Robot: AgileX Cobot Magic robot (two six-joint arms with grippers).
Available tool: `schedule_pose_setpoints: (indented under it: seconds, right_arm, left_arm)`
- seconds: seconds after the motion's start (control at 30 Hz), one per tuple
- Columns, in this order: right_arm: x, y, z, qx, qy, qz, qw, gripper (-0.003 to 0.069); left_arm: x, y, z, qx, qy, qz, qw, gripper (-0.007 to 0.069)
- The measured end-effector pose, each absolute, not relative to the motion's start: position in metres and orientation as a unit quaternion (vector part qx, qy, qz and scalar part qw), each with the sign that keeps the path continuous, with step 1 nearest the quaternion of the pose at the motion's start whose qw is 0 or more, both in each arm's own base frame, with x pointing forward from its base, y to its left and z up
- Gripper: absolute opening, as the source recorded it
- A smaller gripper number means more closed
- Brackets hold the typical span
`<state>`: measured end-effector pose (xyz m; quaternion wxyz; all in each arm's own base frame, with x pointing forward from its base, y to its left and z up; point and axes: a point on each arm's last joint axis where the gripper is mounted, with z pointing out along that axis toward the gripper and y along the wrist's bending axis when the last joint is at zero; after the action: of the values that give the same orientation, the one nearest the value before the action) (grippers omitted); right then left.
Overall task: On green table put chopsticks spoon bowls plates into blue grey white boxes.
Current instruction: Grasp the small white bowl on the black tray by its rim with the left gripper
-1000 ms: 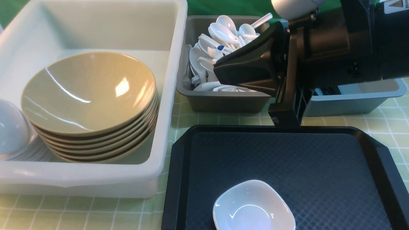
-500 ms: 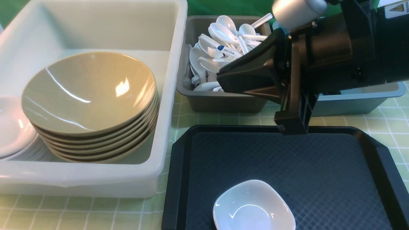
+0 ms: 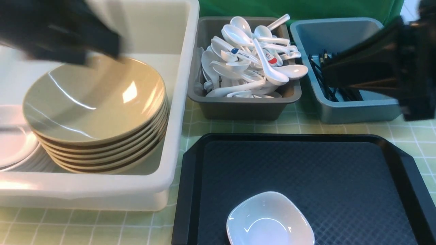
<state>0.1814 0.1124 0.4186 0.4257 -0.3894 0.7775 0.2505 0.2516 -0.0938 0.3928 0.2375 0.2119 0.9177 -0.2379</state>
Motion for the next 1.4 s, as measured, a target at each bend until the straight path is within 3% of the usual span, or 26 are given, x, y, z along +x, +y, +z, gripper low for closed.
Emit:
schedule_pose_setpoints:
  seconds: [0.1, 0.17, 0.23, 0.37, 0.63, 0.97, 1.07, 1.23, 1.4]
  right_arm:
    - [0.169, 0.108, 0.420, -0.392, 0.773, 0.250, 0.432, 0.0083]
    - [0.164, 0.107, 0.421, -0.392, 0.772, 0.247, 0.436, 0.0086]
    - [0.153, 0.103, 0.424, -0.397, 0.764, 0.244, 0.445, 0.0094]
    - [0.140, 0.099, 0.430, -0.408, 0.756, 0.242, 0.452, 0.0101]
    - [0.134, 0.098, 0.428, -0.420, 0.757, 0.246, 0.436, 0.0115]
    - [0.132, 0.098, 0.428, -0.421, 0.758, 0.248, 0.431, 0.0124]
    - [0.131, 0.098, 0.428, -0.422, 0.758, 0.248, 0.432, 0.0130]
    - [0.131, 0.098, 0.428, -0.422, 0.758, 0.248, 0.432, 0.0135]
    - [0.131, 0.098, 0.428, -0.424, 0.756, 0.248, 0.432, 0.0141]
  left_arm:
    - [0.245, -0.151, 0.364, 0.306, 0.903, -0.251, 0.167, 0.0490]
    - [0.244, -0.170, 0.353, 0.331, 0.898, -0.249, 0.147, 0.0490]
    - [0.246, -0.208, 0.320, 0.385, 0.888, -0.227, 0.107, 0.0490]
    - [0.252, -0.249, 0.275, 0.448, 0.876, -0.170, 0.063, 0.0490]
    - [0.270, -0.265, 0.215, 0.464, 0.878, -0.116, 0.011, 0.0490]
    - [0.274, -0.272, 0.183, 0.456, 0.882, -0.118, -0.025, 0.0473]
    - [0.275, -0.274, 0.172, 0.452, 0.883, -0.122, -0.040, 0.0360]
    - [0.271, -0.275, 0.163, 0.457, 0.876, -0.130, -0.084, 0.0075]
    - [0.271, -0.279, 0.180, 0.476, 0.863, -0.152, -0.076, 0.0017]
